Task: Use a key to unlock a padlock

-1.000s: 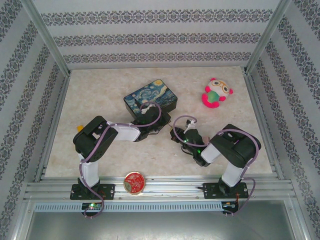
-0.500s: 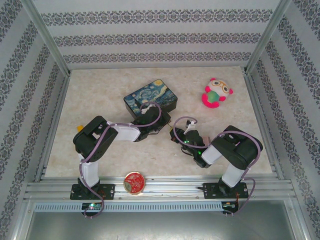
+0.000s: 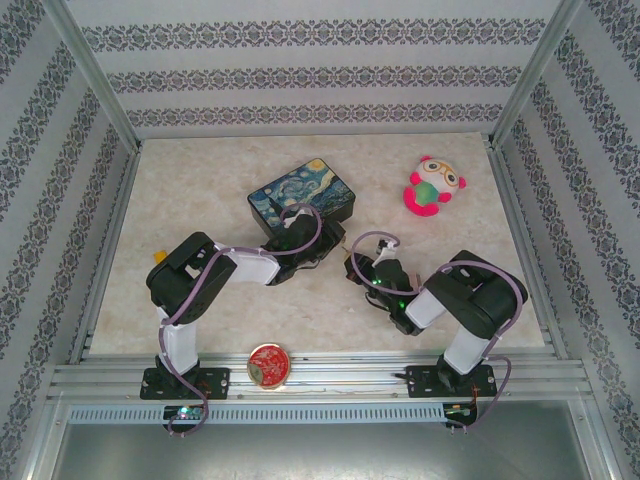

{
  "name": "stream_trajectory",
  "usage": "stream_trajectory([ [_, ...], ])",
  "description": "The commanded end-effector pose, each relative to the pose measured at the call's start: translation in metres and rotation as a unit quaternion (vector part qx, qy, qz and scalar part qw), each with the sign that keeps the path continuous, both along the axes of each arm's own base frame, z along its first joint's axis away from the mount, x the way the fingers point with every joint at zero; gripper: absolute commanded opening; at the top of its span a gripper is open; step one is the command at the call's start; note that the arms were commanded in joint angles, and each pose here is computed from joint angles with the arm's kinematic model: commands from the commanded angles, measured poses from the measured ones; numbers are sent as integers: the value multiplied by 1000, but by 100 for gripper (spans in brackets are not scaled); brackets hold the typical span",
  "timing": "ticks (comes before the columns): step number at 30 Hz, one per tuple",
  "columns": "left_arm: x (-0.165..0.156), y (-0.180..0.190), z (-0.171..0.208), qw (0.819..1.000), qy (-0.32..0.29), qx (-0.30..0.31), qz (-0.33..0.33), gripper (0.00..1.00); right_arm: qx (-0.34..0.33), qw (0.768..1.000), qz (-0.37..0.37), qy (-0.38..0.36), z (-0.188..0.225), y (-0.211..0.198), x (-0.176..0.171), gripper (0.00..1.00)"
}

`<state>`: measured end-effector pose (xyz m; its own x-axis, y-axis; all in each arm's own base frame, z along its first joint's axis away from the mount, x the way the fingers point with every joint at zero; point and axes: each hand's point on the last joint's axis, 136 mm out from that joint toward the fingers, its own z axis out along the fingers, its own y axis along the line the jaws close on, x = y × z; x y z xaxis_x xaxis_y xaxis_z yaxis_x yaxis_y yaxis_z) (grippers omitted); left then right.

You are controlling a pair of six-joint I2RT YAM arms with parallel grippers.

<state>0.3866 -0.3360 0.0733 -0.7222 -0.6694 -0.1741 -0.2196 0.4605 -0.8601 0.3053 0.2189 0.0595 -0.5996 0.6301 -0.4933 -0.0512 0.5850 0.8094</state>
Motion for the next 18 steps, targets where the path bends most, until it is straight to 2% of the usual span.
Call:
stream_trajectory([
  [1, -26, 12, -55, 996, 91, 20, -1, 48, 12, 1000, -6, 1, 6, -6, -1, 0],
  [4, -25, 19, -60, 995, 88, 40, 8, 54, 14, 1000, -5, 16, 2, -11, -2, 0],
  [9, -23, 37, -65, 992, 77, 96, 26, 56, 20, 999, 5, 40, -4, -12, -1, 0],
  [11, -24, 47, -67, 988, 72, 135, 29, 61, 22, 998, 13, 49, -6, -10, -1, 0],
  [13, -24, 59, -68, 981, 71, 174, 37, 72, 24, 998, 17, 58, -9, -8, 0, 0],
  [14, -24, 66, -67, 978, 69, 190, 42, 75, 25, 998, 19, 61, -11, -8, 1, 0],
  [18, -19, 87, -58, 969, 48, 235, 65, 76, 31, 997, 29, 69, -14, -4, 3, 0],
])
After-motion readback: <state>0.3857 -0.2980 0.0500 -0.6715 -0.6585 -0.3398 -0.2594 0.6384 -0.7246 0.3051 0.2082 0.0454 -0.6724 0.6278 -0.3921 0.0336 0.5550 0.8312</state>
